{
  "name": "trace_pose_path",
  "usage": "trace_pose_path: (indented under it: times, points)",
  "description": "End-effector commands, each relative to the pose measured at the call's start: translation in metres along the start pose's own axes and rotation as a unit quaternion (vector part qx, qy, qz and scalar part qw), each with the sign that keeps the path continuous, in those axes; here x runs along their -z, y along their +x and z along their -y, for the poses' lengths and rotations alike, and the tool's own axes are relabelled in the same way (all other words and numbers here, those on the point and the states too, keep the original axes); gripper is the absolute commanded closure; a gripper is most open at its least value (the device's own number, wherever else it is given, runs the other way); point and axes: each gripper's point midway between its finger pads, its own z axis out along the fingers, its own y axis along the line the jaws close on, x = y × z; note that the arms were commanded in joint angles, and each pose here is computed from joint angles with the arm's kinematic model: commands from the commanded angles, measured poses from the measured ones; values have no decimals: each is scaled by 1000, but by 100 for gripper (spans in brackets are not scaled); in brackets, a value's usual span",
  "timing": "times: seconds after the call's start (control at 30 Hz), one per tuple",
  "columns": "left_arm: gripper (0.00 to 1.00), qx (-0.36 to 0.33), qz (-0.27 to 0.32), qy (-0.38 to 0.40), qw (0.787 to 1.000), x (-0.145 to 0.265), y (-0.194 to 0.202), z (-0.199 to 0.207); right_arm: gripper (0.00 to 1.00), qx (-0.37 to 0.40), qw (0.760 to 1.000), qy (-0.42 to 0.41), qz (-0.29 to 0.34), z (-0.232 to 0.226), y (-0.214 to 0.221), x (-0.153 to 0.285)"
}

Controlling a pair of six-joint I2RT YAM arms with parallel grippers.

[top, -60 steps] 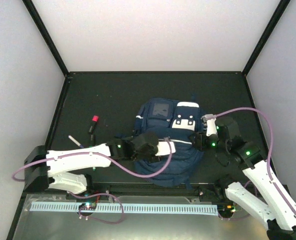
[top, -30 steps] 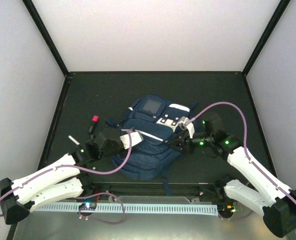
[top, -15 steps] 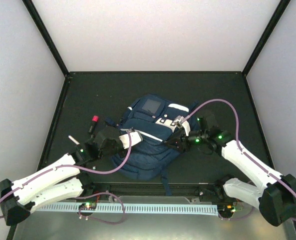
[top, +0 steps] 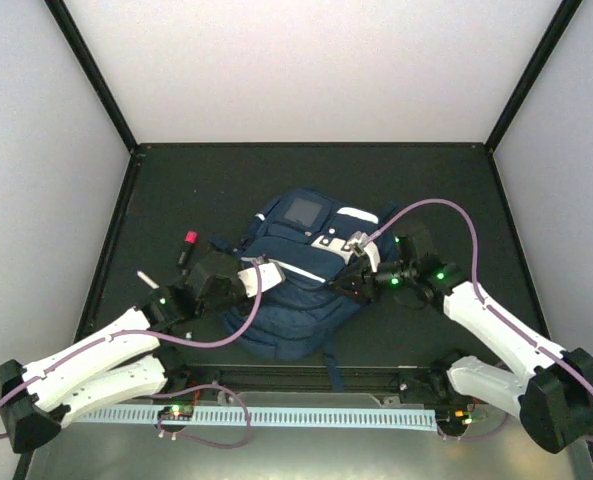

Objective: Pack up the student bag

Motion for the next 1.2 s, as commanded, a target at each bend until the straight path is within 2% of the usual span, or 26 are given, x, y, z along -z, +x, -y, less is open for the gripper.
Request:
trace_pose_path:
  times: [0.0, 0.33, 0.5, 0.73, 1.0, 1.17]
  points:
    - [98, 18, 61, -40, 997, 14, -34, -22, 60, 32, 998, -47, 11, -24, -6, 1]
    - [98, 5, 60, -2, 998, 11, -38, -9, 97, 31, 999, -28, 0, -31, 3, 13]
    - [98, -8, 40, 52, 998, 2, -35, 8, 98, 52, 998, -20, -23, -52, 9, 18]
    - [98, 8, 5, 103, 995, -15, -40, 20, 98, 70, 996, -14, -63, -77, 20, 14]
    - [98, 63, 67, 185, 978, -14, -84, 41, 98, 38, 998, 16, -47, -82, 11, 3]
    - [98, 65, 104, 216, 969, -10, -115, 54, 98, 14, 999, 15, -28, -90, 2, -1]
